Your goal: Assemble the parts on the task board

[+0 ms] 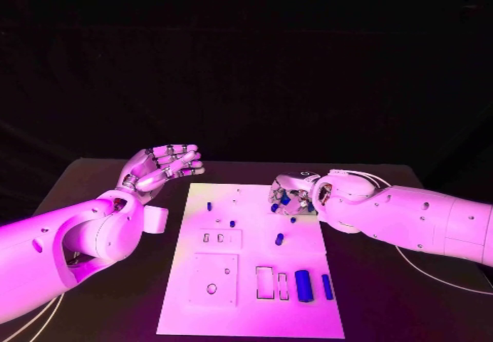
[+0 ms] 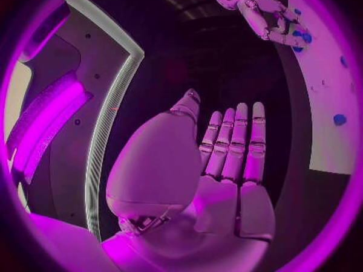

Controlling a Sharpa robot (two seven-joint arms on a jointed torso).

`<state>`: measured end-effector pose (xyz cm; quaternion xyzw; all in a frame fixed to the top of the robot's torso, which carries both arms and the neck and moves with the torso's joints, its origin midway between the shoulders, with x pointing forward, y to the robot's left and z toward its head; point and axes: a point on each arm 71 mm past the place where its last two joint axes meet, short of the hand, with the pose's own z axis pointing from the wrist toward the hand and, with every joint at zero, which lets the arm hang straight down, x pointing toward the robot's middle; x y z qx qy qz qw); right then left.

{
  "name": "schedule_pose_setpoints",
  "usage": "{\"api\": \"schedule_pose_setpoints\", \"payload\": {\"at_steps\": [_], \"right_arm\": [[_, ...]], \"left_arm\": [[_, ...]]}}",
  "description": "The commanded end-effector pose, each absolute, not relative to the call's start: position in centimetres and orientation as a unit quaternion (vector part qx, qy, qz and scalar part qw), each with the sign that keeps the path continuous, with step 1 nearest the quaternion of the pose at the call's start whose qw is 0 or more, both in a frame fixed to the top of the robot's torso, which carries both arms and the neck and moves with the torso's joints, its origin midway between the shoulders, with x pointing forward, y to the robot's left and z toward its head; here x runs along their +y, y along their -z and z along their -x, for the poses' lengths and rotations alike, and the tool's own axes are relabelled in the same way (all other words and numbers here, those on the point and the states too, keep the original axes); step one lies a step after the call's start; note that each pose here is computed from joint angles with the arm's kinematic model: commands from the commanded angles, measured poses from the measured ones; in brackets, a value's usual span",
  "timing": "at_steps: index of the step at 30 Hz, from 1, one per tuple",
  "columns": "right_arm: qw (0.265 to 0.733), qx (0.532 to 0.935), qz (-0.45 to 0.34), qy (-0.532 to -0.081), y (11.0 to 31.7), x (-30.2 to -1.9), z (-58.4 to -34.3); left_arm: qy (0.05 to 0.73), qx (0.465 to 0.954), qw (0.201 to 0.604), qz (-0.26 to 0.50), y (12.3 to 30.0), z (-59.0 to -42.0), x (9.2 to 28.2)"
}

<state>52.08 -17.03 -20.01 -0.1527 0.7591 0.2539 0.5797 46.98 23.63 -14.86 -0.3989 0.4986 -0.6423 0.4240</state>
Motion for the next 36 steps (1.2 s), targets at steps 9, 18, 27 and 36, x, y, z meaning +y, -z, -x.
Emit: {"api": "schedule_pose_setpoints", "payload": {"at_steps": [9,18,27,36], "right_arm": [[0.578,0.761,0.159,-0.246,20.5,-16.9,-52.2],[0.591,0.751,0.154,-0.252,20.2,-16.9,-52.2],[0.617,0.727,0.147,-0.263,19.7,-16.8,-52.2],[0.643,0.707,0.131,-0.263,19.1,-16.1,-52.3]], "left_arm": [[0.652,0.499,0.413,0.395,14.7,-46.9,23.4],[0.652,0.499,0.412,0.395,14.7,-46.9,23.4],[0.651,0.5,0.412,0.396,14.7,-47.0,23.5],[0.651,0.5,0.411,0.396,14.8,-47.1,23.4]]}}
